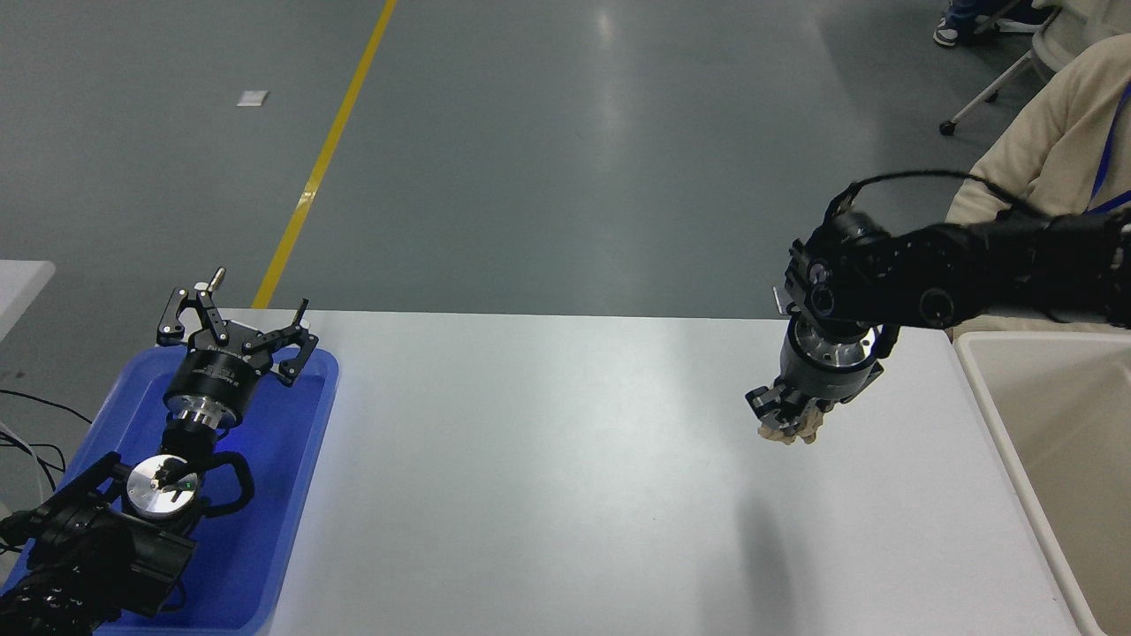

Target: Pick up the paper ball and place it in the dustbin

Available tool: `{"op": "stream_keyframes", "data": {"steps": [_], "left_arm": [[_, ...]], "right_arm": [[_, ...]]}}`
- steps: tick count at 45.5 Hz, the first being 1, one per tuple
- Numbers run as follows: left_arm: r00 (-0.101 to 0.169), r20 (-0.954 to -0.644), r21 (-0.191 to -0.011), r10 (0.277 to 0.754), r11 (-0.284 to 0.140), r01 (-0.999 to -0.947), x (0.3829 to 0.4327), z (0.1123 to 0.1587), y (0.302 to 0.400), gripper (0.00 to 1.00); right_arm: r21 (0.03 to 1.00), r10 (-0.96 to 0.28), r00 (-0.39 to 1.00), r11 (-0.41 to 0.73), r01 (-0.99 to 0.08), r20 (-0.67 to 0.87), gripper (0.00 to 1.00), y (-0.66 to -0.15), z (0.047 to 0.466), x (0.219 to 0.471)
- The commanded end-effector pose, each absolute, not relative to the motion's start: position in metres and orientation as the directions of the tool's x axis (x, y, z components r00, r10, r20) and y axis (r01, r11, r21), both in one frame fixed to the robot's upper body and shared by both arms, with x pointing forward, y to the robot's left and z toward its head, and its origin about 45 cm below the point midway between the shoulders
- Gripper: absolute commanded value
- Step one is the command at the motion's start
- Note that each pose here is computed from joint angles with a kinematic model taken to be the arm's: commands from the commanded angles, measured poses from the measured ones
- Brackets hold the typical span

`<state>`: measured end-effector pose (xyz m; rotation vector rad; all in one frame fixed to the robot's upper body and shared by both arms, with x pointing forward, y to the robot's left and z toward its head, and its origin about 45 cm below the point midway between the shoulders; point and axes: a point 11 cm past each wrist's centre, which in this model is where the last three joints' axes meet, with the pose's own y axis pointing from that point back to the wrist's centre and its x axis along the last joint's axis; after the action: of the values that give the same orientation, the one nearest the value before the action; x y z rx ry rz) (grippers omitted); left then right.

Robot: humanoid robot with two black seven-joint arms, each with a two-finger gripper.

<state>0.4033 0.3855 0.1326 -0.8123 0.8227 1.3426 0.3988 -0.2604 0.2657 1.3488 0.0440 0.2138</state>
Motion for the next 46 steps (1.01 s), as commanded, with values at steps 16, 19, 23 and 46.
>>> {"op": "stream_keyframes", "data": {"steps": [16, 19, 23, 46], "left_arm": [[0.051, -0.872, -0.026, 0.487, 0.059, -0.9979, 0.4028, 0.1319, 0.3857, 1.00], [0.051, -0.872, -0.026, 0.487, 0.059, -0.9979, 0.4028, 0.1319, 0.3857, 1.00], [0.053, -0.872, -0.027, 0.487, 0.059, -0.9979, 0.4033, 0.1325, 0.3855, 1.00], [0.053, -0.872, -0.027, 0.487, 0.059, -0.9979, 0.4033, 0.1325, 0.3855, 1.00]], "right_arm": [[0.911, -0.162, 0.939, 0.339, -0.237, 0.304, 0.00, -0.357, 0.394, 0.405], [0.900, -0.169, 0.931, 0.358, -0.249, 0.325, 0.00, -0.363, 0.405, 0.404], [0.898, -0.178, 0.924, 0.354, -0.262, 0.340, 0.00, -0.366, 0.416, 0.400], [0.907, -0.292, 0.862, 0.205, -0.367, 0.415, 0.00, -0.343, 0.455, 0.403]]}}
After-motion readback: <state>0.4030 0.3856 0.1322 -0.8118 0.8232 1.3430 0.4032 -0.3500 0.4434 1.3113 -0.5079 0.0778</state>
